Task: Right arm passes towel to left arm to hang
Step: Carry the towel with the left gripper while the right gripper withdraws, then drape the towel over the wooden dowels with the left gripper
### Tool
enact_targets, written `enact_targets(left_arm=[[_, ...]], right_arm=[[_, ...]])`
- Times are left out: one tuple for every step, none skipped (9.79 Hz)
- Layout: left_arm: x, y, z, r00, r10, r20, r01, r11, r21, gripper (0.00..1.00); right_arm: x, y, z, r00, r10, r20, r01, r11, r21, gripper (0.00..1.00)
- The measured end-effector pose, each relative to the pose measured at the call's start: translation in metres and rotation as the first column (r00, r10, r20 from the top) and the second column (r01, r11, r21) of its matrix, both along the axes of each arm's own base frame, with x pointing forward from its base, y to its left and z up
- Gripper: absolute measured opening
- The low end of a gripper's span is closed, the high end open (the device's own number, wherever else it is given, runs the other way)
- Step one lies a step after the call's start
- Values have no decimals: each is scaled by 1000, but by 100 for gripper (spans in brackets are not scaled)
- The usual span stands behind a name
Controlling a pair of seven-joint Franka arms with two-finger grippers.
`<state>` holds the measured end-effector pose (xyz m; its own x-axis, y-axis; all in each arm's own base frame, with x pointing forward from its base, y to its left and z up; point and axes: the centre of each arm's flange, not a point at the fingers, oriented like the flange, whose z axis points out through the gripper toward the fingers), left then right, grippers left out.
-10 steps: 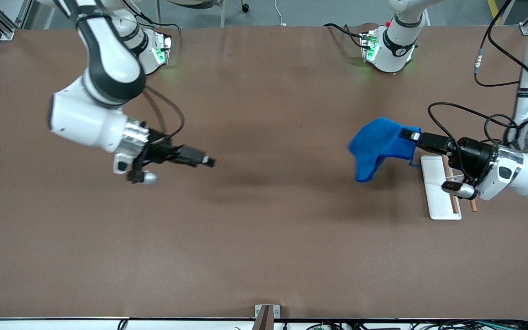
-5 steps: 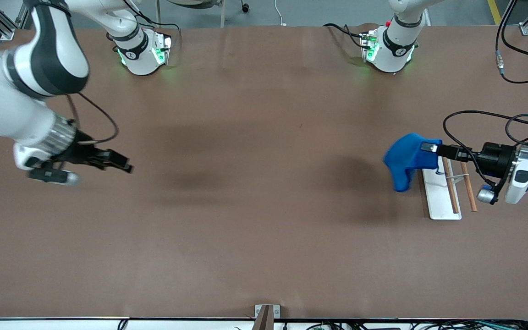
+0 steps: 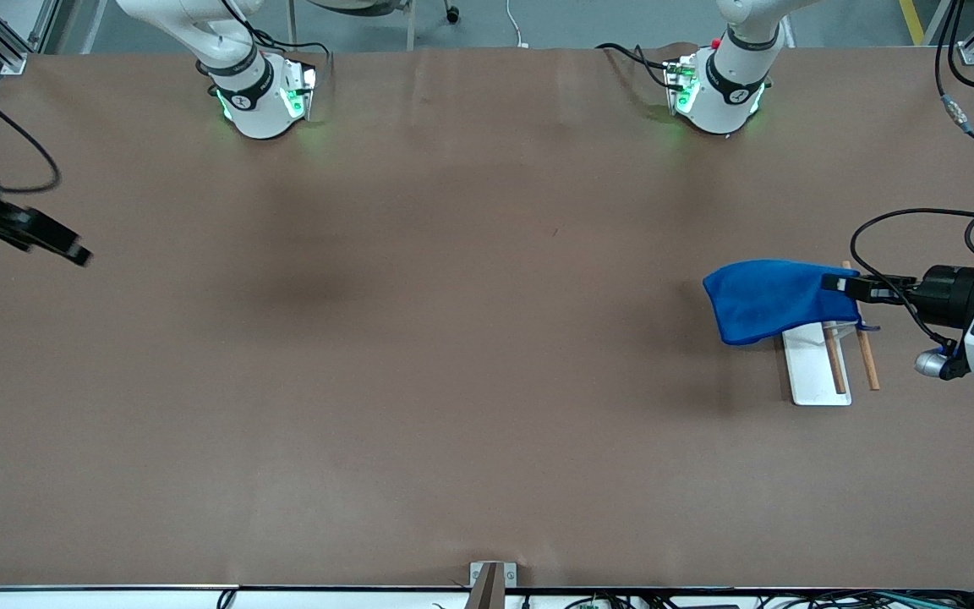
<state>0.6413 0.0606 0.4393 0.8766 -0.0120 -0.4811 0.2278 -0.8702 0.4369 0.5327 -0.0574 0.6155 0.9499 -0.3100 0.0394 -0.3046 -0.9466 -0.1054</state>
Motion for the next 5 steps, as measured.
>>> enact_targets(left_arm=[[1,2,-3,1000,-14,7,14,999,46,2],[3,5,-6,999,-32,18,30,994,110,2],[5,8,-9,998,-49,31,43,985,170,2],[7,11,-10,997,-60,42,50,977,208,2],[8,14,-10,997,-63,51,49,971,234,2]], right_arm=[[-8,-10,17,1000,14,3,-14,1000,-6,100],[-16,-22,38,1000,20,8,-20,1000,-10,100],[-24,-34,62,1000,15,12,-14,1000,-12,100],[-30,-40,80,1000,13,2,-13,1000,-13,100],[-27,-38,84,1000,17,-20,-17,1000,-14,100]])
